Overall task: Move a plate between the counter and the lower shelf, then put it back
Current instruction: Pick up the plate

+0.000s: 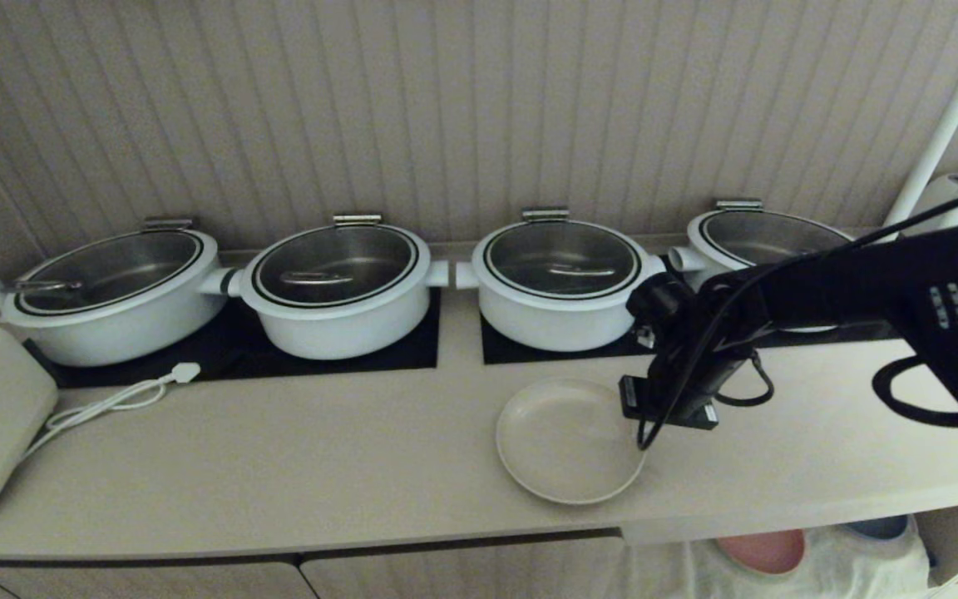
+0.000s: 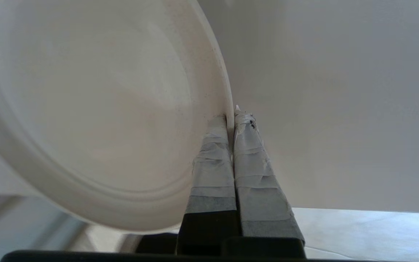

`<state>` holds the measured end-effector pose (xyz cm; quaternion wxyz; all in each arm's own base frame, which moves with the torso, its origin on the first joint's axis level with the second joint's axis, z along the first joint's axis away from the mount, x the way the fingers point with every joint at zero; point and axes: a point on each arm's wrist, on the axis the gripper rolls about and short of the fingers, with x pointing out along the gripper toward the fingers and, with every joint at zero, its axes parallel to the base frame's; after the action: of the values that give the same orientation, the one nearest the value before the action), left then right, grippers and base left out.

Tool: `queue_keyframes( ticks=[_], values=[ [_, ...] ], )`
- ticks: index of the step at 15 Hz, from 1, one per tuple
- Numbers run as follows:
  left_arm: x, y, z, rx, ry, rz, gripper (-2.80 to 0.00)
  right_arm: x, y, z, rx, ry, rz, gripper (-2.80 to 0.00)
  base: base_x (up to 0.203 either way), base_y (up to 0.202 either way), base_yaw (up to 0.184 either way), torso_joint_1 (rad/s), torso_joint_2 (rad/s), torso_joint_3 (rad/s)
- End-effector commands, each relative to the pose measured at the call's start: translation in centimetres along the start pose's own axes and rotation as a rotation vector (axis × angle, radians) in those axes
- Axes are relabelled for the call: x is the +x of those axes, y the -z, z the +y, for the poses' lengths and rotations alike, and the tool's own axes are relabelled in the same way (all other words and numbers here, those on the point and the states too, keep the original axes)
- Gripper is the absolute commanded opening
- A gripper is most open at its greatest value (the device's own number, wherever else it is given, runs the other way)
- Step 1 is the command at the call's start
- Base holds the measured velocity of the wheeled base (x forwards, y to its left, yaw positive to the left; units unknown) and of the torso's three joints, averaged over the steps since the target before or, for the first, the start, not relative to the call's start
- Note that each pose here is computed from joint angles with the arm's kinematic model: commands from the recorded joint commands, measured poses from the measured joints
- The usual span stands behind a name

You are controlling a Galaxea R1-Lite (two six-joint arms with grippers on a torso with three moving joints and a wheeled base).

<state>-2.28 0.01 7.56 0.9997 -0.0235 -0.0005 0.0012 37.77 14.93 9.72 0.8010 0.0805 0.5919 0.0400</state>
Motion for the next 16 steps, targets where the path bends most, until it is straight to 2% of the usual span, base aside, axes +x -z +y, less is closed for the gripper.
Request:
queue_keyframes(
  ticks=[1,11,16],
  values=[
    [0.0,0.0,0.0,-0.001,-0.001,-0.001,-2.8,-0.9,0.4,-0.3,0.04,-0.004,-0.008,-2.8,0.0,0.0,0.0,0.0,0.0,0.0],
    [0.0,0.0,0.0,-0.001,-0.001,-0.001,-2.8,-2.7,2.6,-2.3,0.093,-0.031,-0.074,-2.8,0.0,0.0,0.0,0.0,0.0,0.0],
    [0.0,0.0,0.0,-0.001,-0.001,-0.001,-2.8,-4.2,5.1,-3.5,0.095,-0.069,-0.073,-2.8,0.0,0.0,0.0,0.0,0.0,0.0]
  ],
)
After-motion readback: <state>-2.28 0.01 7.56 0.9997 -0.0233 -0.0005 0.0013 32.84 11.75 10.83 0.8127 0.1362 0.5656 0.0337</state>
